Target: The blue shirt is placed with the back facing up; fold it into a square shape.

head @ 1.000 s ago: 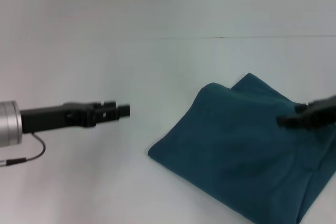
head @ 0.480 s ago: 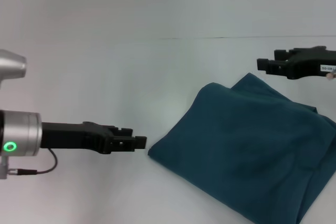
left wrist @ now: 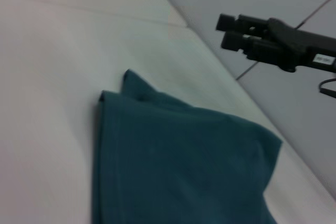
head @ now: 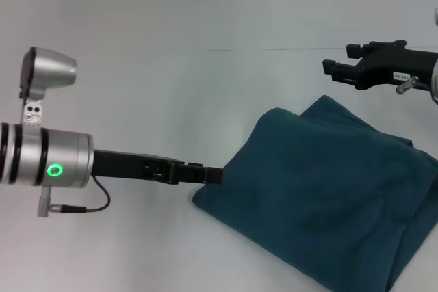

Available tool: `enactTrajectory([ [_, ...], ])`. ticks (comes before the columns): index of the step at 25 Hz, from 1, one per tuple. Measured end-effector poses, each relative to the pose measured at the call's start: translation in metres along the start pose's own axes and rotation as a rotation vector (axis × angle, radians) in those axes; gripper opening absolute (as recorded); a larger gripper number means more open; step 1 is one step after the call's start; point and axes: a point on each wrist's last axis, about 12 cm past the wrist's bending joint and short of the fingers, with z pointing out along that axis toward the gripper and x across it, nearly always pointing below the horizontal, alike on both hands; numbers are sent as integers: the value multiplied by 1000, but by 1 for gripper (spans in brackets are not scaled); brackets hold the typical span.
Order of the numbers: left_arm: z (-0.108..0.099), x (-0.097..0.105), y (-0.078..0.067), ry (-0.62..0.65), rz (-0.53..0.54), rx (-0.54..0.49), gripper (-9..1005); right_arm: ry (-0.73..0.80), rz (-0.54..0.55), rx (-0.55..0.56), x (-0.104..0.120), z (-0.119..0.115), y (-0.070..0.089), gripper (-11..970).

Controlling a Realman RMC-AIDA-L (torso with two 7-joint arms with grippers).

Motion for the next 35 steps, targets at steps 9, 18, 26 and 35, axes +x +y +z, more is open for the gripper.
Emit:
enactTrajectory([
  [9,11,10,22,48,-73,-111,584,-3,-24,15,9,6,2,595],
  [18,15,17,23,76,-102,-121,584,5,-22,31,13,12,1,595],
  [26,27,19,18,111,-78,-109,583,6,-23,41,14,13,-1,594],
  [35,26,14,21,98,47,-143,583,18,-14,48,19,16,-2,595],
])
